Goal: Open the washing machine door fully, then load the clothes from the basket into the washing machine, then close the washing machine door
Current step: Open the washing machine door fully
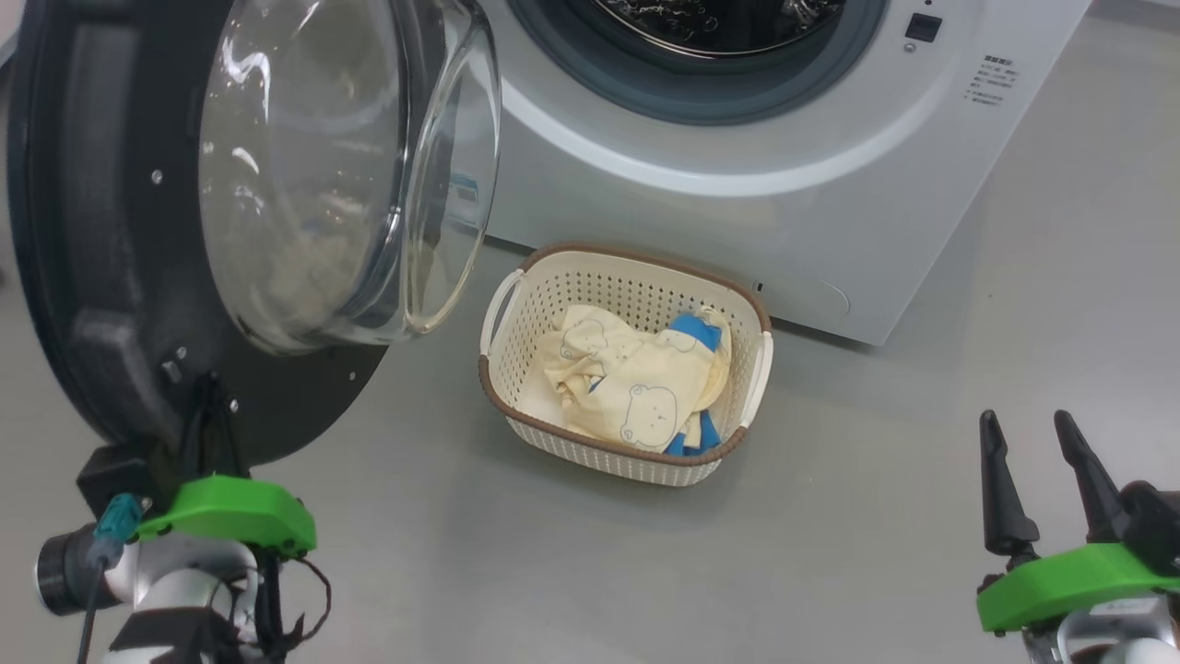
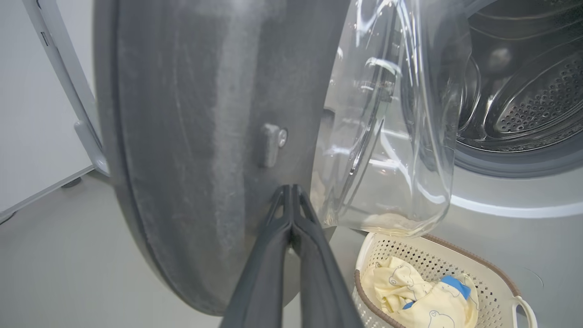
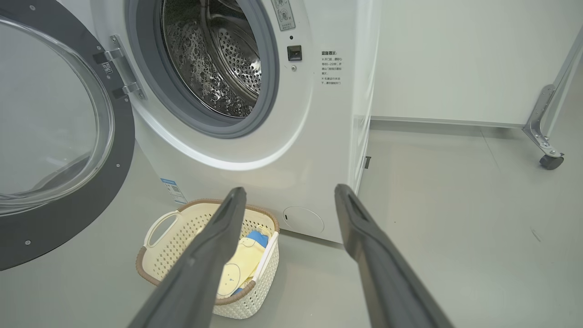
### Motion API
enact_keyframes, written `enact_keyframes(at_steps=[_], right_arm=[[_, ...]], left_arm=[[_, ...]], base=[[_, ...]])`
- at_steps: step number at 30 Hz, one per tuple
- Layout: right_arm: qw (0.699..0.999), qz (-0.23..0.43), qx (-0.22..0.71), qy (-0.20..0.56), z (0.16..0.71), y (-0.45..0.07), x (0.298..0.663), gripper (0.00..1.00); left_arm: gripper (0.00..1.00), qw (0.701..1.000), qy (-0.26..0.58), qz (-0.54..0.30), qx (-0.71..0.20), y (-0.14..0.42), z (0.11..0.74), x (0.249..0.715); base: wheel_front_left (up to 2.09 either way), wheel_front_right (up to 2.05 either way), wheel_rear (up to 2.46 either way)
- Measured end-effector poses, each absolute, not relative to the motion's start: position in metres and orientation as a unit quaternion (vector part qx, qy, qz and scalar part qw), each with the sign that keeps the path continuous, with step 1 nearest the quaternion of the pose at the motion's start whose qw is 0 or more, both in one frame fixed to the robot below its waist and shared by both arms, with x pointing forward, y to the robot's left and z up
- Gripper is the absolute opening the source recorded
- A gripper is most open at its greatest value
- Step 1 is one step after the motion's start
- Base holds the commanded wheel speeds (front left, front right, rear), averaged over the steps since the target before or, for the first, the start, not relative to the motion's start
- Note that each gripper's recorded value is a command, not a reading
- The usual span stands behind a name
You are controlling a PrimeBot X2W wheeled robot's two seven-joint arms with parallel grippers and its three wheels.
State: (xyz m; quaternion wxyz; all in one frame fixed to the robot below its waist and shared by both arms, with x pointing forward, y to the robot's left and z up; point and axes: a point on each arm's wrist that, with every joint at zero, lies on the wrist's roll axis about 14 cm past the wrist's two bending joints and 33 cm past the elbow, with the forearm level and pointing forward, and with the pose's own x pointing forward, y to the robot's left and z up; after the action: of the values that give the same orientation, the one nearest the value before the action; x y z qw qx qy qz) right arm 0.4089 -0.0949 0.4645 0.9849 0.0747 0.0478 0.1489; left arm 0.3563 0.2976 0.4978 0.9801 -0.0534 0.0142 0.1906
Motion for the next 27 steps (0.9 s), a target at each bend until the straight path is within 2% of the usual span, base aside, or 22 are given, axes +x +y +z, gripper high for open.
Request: enact_keyframes(at_steps=[12, 27], right_arm=[[0.987, 0.131, 0.077, 0.05, 0.462, -0.107, 0.407, 1.0], [0.986, 0.125, 0.093, 0.056, 0.458, -0.11, 0.406, 1.0]], left_arm=[[0.0, 0.967, 0.029, 0.252, -0.035, 0.352, 0.495, 0.37], [0.0, 0.955, 0.037, 0.293, -0.018, 0.39, 0.501, 0.384]], base=[[0.0, 0.0, 0.0], [0.0, 0.0, 0.0]])
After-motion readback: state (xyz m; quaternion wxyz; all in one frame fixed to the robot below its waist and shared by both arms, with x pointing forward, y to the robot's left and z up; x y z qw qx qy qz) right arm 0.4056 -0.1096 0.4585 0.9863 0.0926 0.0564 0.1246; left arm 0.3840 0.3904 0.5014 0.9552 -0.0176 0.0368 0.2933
